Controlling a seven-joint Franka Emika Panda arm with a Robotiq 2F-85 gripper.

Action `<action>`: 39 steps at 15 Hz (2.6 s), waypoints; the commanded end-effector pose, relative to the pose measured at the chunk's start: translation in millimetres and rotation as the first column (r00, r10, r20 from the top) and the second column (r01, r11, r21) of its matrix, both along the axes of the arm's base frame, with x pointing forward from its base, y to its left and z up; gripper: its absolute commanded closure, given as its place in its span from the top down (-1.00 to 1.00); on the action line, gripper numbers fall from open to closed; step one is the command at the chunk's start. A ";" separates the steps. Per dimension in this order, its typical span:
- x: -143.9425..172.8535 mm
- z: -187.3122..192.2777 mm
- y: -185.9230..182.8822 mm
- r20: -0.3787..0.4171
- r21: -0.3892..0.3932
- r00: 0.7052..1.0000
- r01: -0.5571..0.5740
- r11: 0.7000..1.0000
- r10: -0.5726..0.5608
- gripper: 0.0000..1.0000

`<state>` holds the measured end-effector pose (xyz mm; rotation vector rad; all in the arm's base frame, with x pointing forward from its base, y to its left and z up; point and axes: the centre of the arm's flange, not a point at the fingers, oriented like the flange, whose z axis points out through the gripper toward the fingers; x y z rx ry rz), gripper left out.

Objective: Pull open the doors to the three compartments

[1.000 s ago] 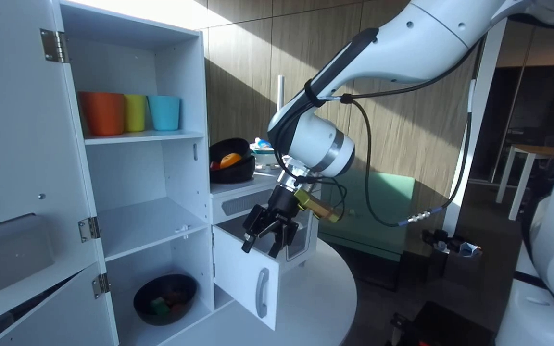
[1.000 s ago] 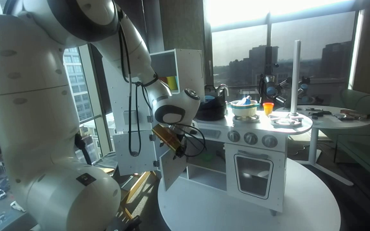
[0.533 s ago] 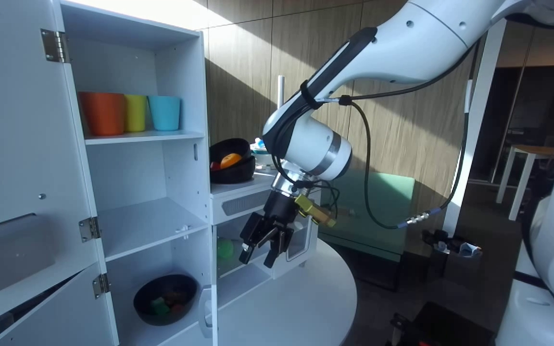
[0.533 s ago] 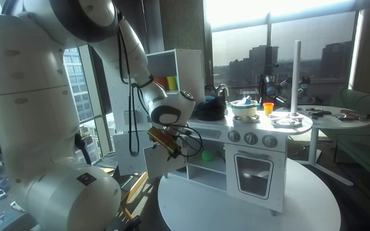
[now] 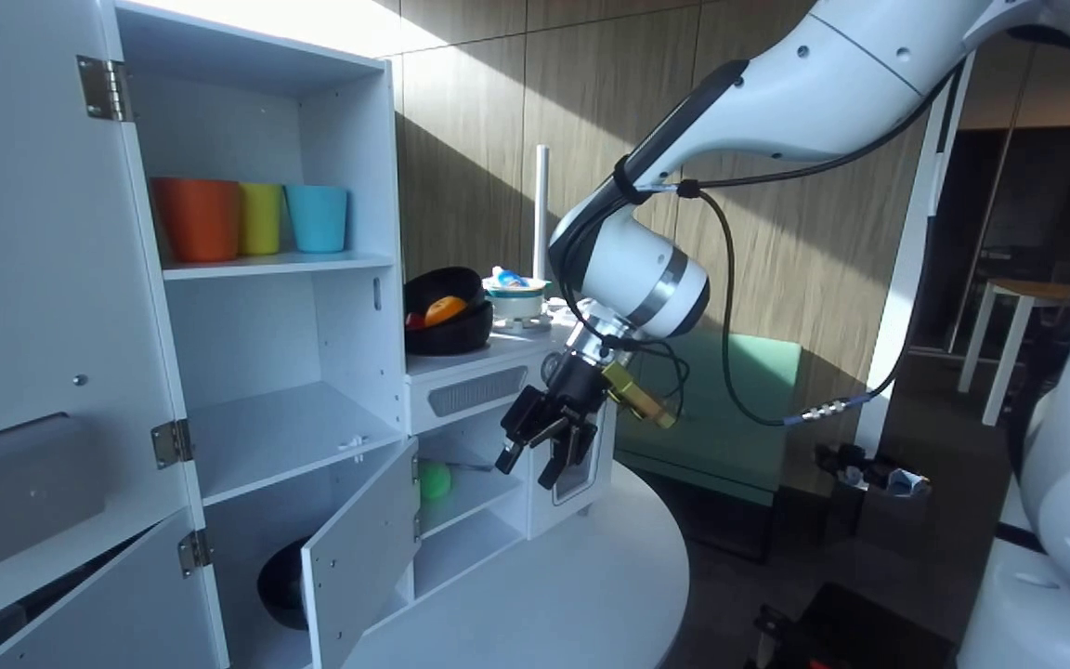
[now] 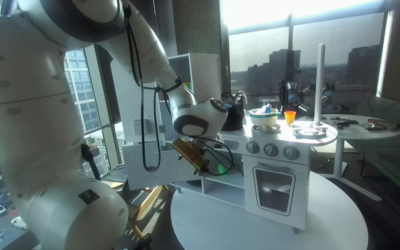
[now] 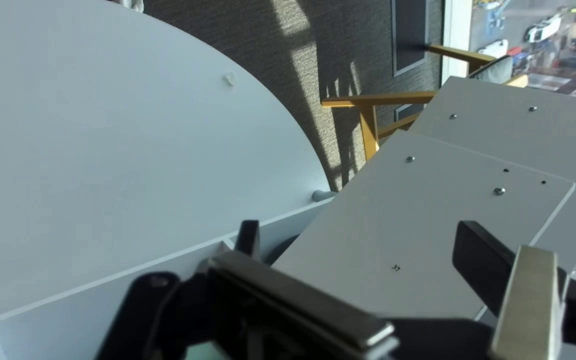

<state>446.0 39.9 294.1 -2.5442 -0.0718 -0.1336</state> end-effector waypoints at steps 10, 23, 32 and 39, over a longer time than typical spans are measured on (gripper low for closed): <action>-4.3 4.4 2.8 -0.002 -0.044 0.999 -0.046 0.998 0.046 1.00; -81.0 41.5 4.8 0.029 -0.684 0.897 -0.303 0.663 0.440 1.00; -56.5 9.4 -22.0 -0.184 -0.910 0.733 -0.378 0.168 0.655 1.00; -29.9 -7.0 -43.4 -0.230 -0.971 0.657 -0.200 -0.128 0.718 1.00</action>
